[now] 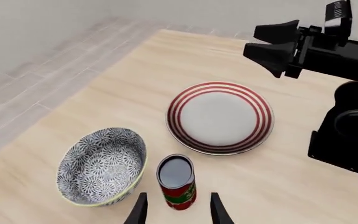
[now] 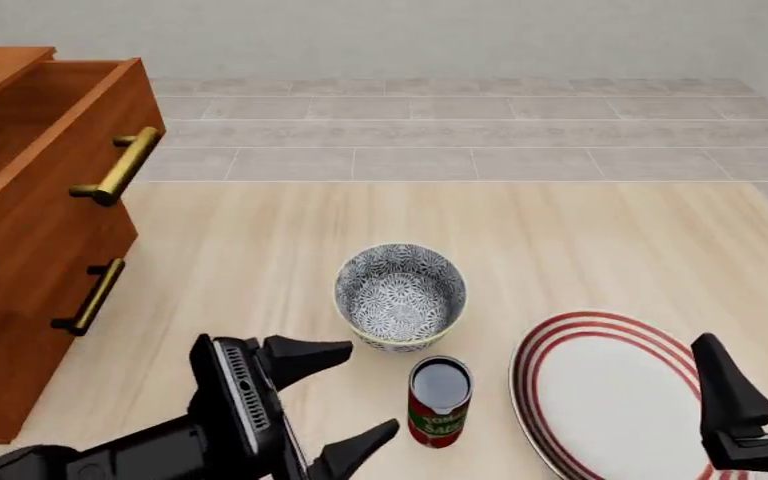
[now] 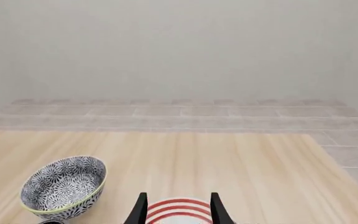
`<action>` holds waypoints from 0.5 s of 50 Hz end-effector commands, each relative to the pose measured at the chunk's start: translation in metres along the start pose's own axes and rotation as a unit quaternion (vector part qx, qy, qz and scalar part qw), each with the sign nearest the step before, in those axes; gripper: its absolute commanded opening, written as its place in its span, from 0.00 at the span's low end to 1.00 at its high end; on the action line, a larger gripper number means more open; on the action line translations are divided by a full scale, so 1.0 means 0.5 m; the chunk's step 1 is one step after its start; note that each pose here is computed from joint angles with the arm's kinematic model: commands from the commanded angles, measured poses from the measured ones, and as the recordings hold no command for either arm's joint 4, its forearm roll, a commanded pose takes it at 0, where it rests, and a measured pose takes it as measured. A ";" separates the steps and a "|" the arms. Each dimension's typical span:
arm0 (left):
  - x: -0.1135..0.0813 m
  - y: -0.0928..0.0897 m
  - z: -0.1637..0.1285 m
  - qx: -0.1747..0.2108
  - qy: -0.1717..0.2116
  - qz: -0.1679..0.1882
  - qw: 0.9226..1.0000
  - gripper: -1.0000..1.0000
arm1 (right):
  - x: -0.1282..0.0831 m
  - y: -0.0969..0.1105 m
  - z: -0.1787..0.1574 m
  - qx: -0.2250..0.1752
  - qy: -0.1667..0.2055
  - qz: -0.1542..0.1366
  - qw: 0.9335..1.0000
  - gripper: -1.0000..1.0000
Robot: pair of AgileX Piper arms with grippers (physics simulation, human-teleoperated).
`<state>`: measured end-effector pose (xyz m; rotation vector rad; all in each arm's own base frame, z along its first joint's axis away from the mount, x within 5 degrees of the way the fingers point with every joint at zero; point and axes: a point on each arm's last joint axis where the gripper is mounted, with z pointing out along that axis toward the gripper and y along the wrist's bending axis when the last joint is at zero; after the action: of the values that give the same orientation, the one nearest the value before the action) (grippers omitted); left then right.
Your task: Put the ketchup in the top drawer of the cabinet.
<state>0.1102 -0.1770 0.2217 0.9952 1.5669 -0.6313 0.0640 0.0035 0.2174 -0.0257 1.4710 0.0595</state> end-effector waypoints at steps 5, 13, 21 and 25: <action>0.027 -0.012 0.059 0.011 0.019 -0.004 1.000 1.00 | 0.002 0.000 0.012 0.001 0.010 -0.003 1.000 1.00; 0.047 0.001 0.084 -0.004 0.033 -0.017 0.999 1.00 | 0.002 0.000 0.015 0.002 0.011 -0.003 1.000 1.00; 0.076 0.012 0.100 -0.016 0.041 -0.014 0.999 1.00 | 0.002 -0.001 0.014 0.004 0.012 -0.008 1.000 1.00; 0.086 0.012 0.104 -0.017 0.045 -0.012 0.999 1.00 | 0.002 -0.001 0.014 0.003 0.012 -0.008 1.000 1.00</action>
<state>0.1334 -0.2036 0.1847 0.9958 1.6429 -0.6080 0.0705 0.0035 0.2172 -0.0289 1.4915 0.0477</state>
